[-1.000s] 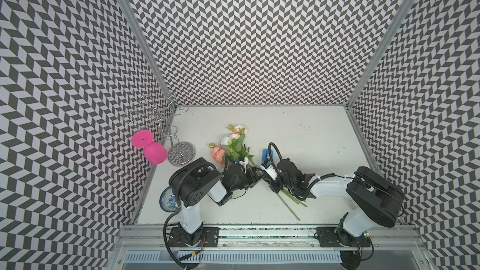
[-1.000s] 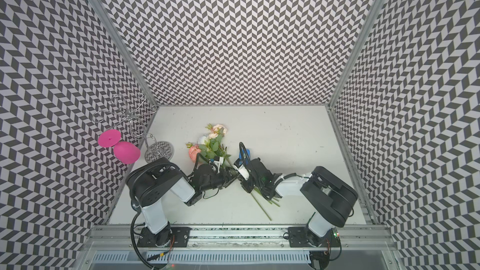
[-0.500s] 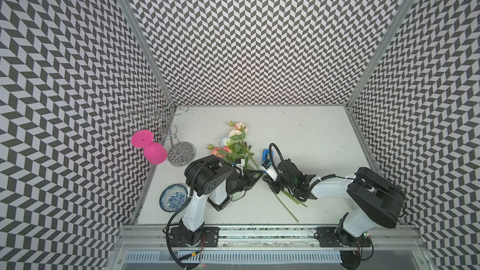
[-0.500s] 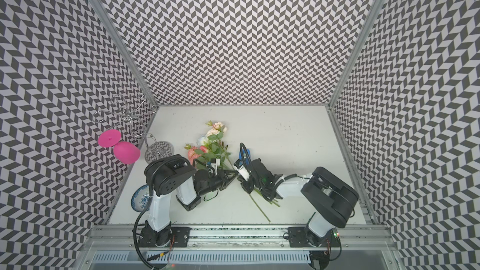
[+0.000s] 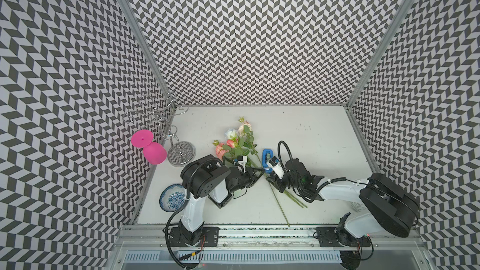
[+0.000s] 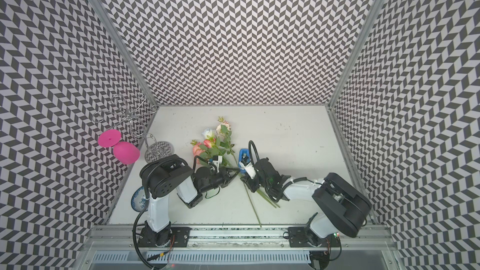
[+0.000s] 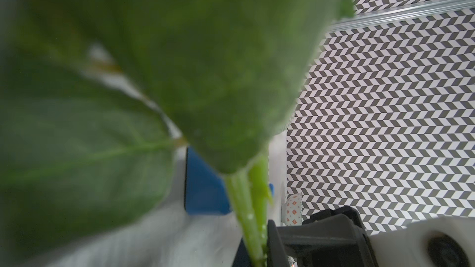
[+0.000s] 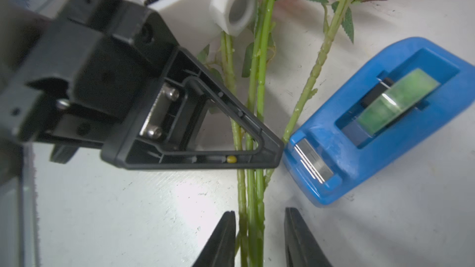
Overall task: Wrap bouquets with tape
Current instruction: Pick up the unwrapped bouquet from the center of the board, then move the Tape Cutter to the center of the board.
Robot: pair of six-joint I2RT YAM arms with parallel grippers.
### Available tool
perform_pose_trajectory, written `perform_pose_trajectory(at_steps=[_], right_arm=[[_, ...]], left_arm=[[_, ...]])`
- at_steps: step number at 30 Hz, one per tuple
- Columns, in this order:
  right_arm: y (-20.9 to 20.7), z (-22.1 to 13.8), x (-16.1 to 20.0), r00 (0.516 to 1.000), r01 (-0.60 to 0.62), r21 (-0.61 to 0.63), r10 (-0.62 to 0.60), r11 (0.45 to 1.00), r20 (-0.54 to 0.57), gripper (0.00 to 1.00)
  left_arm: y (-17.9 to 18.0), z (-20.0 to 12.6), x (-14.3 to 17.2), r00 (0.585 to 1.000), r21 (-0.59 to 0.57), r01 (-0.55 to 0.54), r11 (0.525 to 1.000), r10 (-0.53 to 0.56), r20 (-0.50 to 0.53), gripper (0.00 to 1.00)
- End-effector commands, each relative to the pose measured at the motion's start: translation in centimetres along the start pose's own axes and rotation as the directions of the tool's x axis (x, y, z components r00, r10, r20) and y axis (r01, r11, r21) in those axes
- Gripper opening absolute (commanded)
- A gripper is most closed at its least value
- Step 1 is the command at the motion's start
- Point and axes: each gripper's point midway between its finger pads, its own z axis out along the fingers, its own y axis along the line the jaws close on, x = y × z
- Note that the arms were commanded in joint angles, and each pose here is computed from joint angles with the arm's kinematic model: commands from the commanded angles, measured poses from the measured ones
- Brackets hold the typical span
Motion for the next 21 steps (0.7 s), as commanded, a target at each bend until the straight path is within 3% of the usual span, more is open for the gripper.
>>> perform_pose_trajectory(at_steps=[1,5,10,18,21], right_arm=[[-0.2,-1.6,-2.4,0.988,-0.092,-0.073,0.101,0.993,0.119,0.36],[-2.0,-2.4,-3.5,0.969,-0.176,-0.041,0.181,0.983,0.167,0.35],[-3.3,-0.6,-2.3,0.971,-0.221,0.007,0.22,0.975,0.092,0.3],[-0.9,-0.1,-2.1,0.977,-0.202,-0.126,0.209,0.971,0.049,0.31],[-1.4,0.1,-1.5,0.975,-0.216,-0.101,0.22,0.971,0.034,0.31]], left_arm=[[-1.1,0.2,-0.2,0.999,0.03,-0.033,0.999,0.033,0.002,0.0],[-0.8,0.3,-0.2,1.0,0.016,-0.029,0.999,0.029,0.0,0.0],[-0.7,0.2,-0.1,0.999,0.002,-0.037,0.999,0.037,0.002,0.0],[0.5,-0.8,-0.3,0.999,-0.097,-0.027,0.995,0.03,0.031,0.0],[2.0,-0.7,-0.3,1.0,-0.149,0.004,0.989,-0.001,0.02,0.0]])
